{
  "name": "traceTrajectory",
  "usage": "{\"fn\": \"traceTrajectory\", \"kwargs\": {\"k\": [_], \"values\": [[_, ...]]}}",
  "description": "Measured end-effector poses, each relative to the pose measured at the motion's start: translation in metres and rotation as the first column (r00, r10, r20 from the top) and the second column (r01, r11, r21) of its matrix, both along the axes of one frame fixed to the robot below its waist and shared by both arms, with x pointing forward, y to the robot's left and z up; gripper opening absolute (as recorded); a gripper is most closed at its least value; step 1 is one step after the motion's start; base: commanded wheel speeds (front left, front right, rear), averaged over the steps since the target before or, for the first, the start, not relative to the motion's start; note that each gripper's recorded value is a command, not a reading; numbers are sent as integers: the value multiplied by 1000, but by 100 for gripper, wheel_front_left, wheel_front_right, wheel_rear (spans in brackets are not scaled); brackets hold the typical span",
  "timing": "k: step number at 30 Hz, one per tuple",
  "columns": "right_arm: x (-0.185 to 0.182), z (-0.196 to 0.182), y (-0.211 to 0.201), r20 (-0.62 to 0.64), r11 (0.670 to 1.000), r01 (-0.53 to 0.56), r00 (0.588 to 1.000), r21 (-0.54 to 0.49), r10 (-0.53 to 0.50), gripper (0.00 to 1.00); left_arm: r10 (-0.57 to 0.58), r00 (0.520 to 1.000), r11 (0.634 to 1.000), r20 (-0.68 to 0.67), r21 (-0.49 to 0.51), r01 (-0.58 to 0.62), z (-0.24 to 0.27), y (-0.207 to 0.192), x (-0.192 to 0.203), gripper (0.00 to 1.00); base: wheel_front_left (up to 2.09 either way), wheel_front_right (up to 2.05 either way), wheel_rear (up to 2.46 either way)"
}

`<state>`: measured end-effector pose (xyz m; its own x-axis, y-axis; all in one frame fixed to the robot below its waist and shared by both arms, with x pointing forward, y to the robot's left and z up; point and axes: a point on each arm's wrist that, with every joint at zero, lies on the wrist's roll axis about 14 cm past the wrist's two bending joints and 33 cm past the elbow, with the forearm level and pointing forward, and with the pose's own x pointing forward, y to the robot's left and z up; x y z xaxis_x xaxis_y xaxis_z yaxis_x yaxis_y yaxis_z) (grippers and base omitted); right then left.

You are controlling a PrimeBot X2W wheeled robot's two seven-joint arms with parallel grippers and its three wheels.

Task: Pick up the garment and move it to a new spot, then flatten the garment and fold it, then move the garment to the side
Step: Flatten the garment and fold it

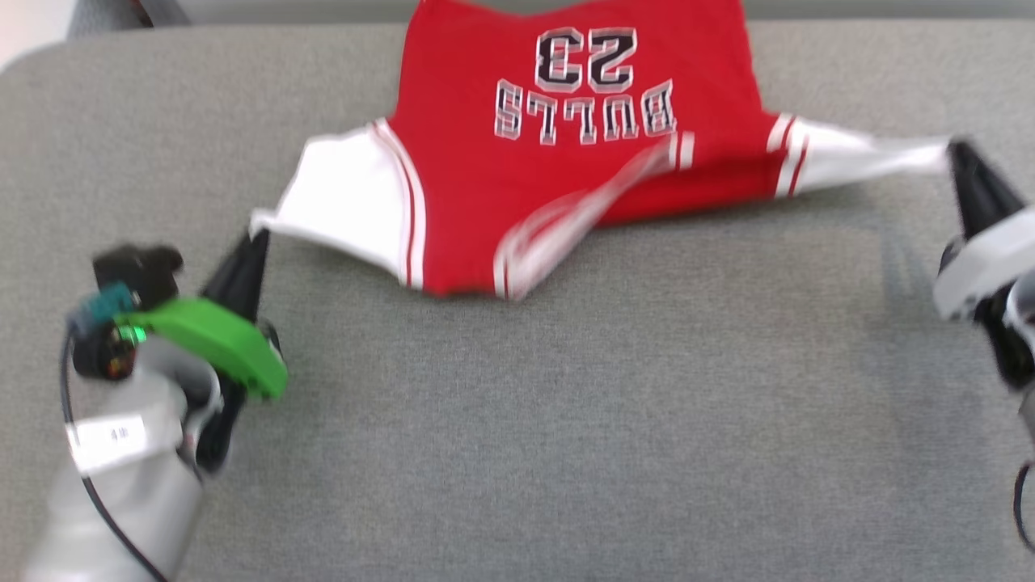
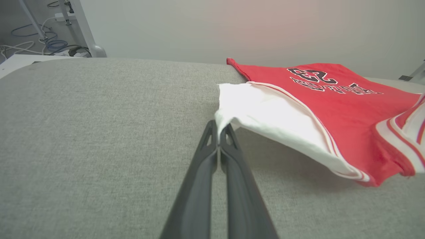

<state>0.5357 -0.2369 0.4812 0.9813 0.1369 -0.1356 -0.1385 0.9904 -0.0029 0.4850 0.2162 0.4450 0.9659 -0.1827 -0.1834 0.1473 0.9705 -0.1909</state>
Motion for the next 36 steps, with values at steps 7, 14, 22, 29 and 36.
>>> {"fn": "traceTrajectory", "kwargs": {"k": [7, 14, 22, 29, 36], "values": [[-60, -18, -11, -97, 1000, 1, 995, -3, -1, 0, -28, 994, 1000, -102, -12, 27, -22, -12, -57, 0, 0, 0, 0], [-102, -27, -29, -167, 1000, 21, 986, -19, -24, 0, -23, 994, 1000, -109, -8, 22, -17, -11, -82, 0, 0, 0, 0], [-145, -39, -39, -277, 1000, 23, 961, -14, -26, 0, -31, 988, 999, -154, -34, 26, -22, -10, -121, 0, 0, 0, 0], [-183, -44, -37, -352, 999, 16, 936, 29, -5, 0, -49, 971, 997, -233, -67, 35, -31, -12, -166, 0, 0, 0, 0], [-217, -60, -33, -459, 997, 10, 888, 71, 24, 0, -53, 947, 996, -317, -82, 29, -37, -7, -195, 0, 0, 0, 0]]}}
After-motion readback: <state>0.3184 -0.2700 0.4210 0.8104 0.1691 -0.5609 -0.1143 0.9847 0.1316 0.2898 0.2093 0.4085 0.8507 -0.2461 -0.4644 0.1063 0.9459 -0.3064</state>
